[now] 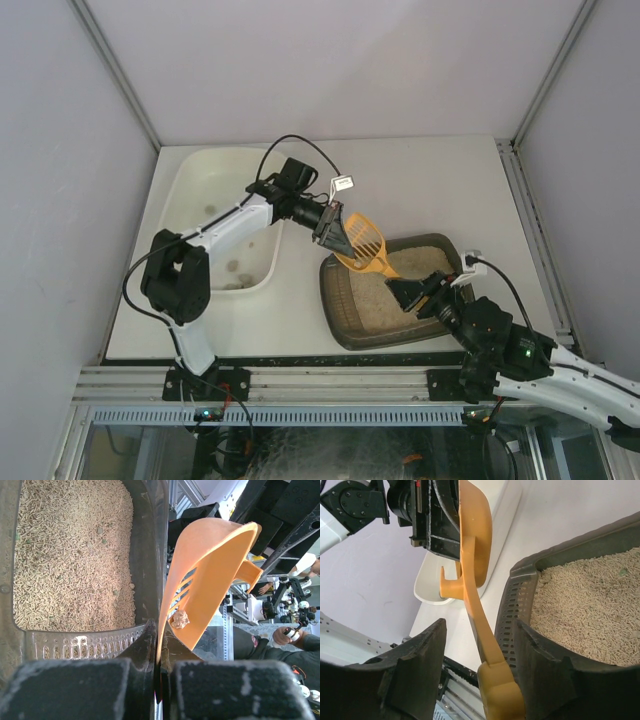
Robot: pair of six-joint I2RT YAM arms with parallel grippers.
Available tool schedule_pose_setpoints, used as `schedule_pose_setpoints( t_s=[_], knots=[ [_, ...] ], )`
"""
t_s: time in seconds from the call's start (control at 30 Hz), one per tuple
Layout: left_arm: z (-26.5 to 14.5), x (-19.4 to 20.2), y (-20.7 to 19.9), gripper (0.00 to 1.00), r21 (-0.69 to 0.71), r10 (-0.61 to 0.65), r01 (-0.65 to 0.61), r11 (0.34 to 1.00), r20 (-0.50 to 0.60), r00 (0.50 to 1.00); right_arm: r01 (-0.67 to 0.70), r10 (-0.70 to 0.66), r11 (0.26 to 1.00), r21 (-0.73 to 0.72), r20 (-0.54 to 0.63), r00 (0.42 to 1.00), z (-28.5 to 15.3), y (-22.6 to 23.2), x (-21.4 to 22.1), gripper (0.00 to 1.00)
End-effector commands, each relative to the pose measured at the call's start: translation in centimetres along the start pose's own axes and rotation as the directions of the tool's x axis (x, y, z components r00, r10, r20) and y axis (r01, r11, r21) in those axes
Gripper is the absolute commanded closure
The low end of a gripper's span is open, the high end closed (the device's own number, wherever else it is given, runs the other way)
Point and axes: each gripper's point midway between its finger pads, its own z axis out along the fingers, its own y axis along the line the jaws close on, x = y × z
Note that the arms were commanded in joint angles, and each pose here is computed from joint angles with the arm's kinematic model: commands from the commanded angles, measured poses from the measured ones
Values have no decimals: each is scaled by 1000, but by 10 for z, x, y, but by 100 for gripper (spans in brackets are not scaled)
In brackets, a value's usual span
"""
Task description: Clean the litter box
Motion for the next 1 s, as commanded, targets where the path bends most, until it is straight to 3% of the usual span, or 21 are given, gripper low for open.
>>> schedule_pose_setpoints(
  t_s=[0.0, 0.2, 0.4, 0.43, 0.47, 0.5, 0.53, 0.57, 0.7, 0.83, 0.97],
  knots=[
    [0, 5, -10, 100, 46, 18, -18, 999, -6, 1000, -10, 12, 999, -47, 43, 999, 2, 14, -13, 48],
    [1, 5, -12, 100, 54, 16, -16, 998, -8, 1000, -5, 6, 999, -43, 28, 1000, 5, 13, -9, 60],
    [0, 5, -16, 99, 78, 9, -8, 997, -10, 1000, 5, -5, 999, -53, 10, 1000, 10, 17, -5, 100],
    [1, 5, -17, 95, 95, 0, 1, 995, -13, 1000, 6, -6, 999, -53, 8, 1000, 10, 17, -4, 100],
    [1, 4, -20, 77, 115, -5, 7, 993, -15, 1000, 7, -6, 999, -50, 9, 1000, 11, 17, -4, 100],
    [0, 4, -22, 34, 127, -13, 15, 992, -16, 1000, 5, -5, 999, -50, 9, 1000, 11, 17, -4, 100],
    [0, 4, -24, 5, 132, -13, 15, 991, -17, 1000, 6, -6, 999, -52, 11, 1000, 11, 18, -5, 100],
    [-1, 3, -26, 1, 133, -10, 12, 991, -16, 1000, 7, -6, 999, -52, 12, 1000, 11, 18, -5, 100],
    [-10, -5, -37, 0, 70, 45, -44, 997, -8, 999, 6, -6, 1000, 8, -13, 1000, -1, 14, -15, 100],
    [-30, -16, -46, 0, -128, 78, -80, 989, -21, 997, 14, -2, 991, 136, -92, 996, -29, -7, -21, 100],
    [-48, -23, -38, 0, -344, 80, -44, 938, 90, 993, 35, 7, 970, 239, -175, 985, -55, -16, -29, 100]
  ],
)
